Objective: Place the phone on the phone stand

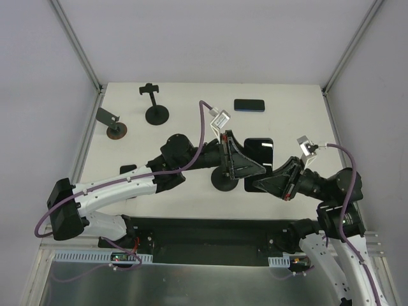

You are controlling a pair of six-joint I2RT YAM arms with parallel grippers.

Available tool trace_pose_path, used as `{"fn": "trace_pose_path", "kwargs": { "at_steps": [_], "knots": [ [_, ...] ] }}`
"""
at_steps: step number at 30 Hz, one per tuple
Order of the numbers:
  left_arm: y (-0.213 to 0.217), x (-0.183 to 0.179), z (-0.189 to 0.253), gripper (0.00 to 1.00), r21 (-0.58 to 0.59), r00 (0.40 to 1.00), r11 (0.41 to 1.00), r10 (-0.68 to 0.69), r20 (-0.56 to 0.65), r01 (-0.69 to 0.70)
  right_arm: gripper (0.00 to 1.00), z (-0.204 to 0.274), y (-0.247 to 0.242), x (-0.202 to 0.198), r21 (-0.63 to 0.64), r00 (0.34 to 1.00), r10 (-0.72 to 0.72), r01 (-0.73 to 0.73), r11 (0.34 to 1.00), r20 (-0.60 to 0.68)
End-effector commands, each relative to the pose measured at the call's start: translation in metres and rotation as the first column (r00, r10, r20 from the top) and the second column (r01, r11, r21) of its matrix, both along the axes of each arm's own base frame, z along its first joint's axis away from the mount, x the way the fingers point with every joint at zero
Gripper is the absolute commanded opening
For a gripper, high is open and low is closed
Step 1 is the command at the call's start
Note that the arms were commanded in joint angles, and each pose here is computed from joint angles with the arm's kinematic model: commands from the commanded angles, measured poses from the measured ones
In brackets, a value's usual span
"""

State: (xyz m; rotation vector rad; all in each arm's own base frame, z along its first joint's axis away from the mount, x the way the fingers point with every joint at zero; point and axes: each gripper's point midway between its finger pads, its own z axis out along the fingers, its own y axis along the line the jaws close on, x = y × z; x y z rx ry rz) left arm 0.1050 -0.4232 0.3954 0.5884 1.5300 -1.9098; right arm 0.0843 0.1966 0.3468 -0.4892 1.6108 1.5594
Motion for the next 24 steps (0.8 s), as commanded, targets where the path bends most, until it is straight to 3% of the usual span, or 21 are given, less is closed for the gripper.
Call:
{"fn": "trace_pose_path", "kwargs": {
  "at_steps": [1, 2, 4, 13, 15, 16, 19, 22, 23, 24],
  "knots": [
    [0.017, 0.001, 0.046, 0.62, -0.072, 0.996, 0.995, 0.069, 0.06, -0.065, 0.01, 0.004, 0.0, -0.008, -0.004, 0.996, 0.039, -0.039, 0.999, 0.081],
    [0.017, 0.002, 0.046, 0.5, -0.06, 0.994, 0.995, 0.078, 0.077, -0.074, 0.01, 0.003, 0.001, -0.009, -0.006, 0.995, 0.05, -0.05, 0.999, 0.083],
    [0.016, 0.004, 0.052, 0.42, -0.051, 0.992, 0.996, 0.082, 0.093, -0.077, 0.01, 0.001, 0.002, -0.007, -0.009, 0.996, 0.055, -0.055, 0.998, 0.071],
    [0.011, 0.002, 0.064, 0.29, -0.066, 0.988, 0.996, 0.067, 0.137, -0.059, 0.01, 0.001, 0.004, -0.012, -0.01, 0.994, 0.091, -0.091, 0.996, 0.064],
    [0.011, 0.0, 0.066, 0.2, -0.07, 0.988, 0.996, 0.058, 0.144, -0.049, 0.01, 0.001, 0.003, -0.013, -0.005, 0.994, 0.086, -0.086, 0.996, 0.062],
    [0.012, 0.0, 0.068, 0.04, -0.072, 0.987, 0.996, 0.059, 0.15, -0.048, 0.01, -0.001, 0.003, -0.014, -0.005, 0.994, 0.089, -0.089, 0.996, 0.057],
    [0.014, 0.003, 0.067, 0.0, -0.059, 0.986, 0.995, 0.083, 0.142, -0.075, 0.01, -0.005, 0.003, -0.012, -0.015, 0.996, 0.071, -0.07, 0.997, 0.049],
    [0.026, 0.011, 0.06, 0.0, -0.002, 0.977, 0.988, 0.154, 0.148, -0.156, 0.61, -0.024, 0.001, 0.005, -0.081, 0.999, -0.012, 0.009, 0.997, -0.038],
    [0.032, 0.015, 0.055, 0.0, 0.022, 0.971, 0.982, 0.185, 0.149, -0.19, 0.94, -0.037, -0.002, 0.014, -0.134, 0.991, -0.068, 0.053, 0.99, -0.112],
    [0.038, 0.025, 0.052, 0.0, 0.041, 0.956, 0.964, 0.254, 0.143, -0.263, 0.96, -0.045, -0.004, 0.02, -0.172, 0.985, -0.106, 0.082, 0.982, -0.137]
  ]
}}
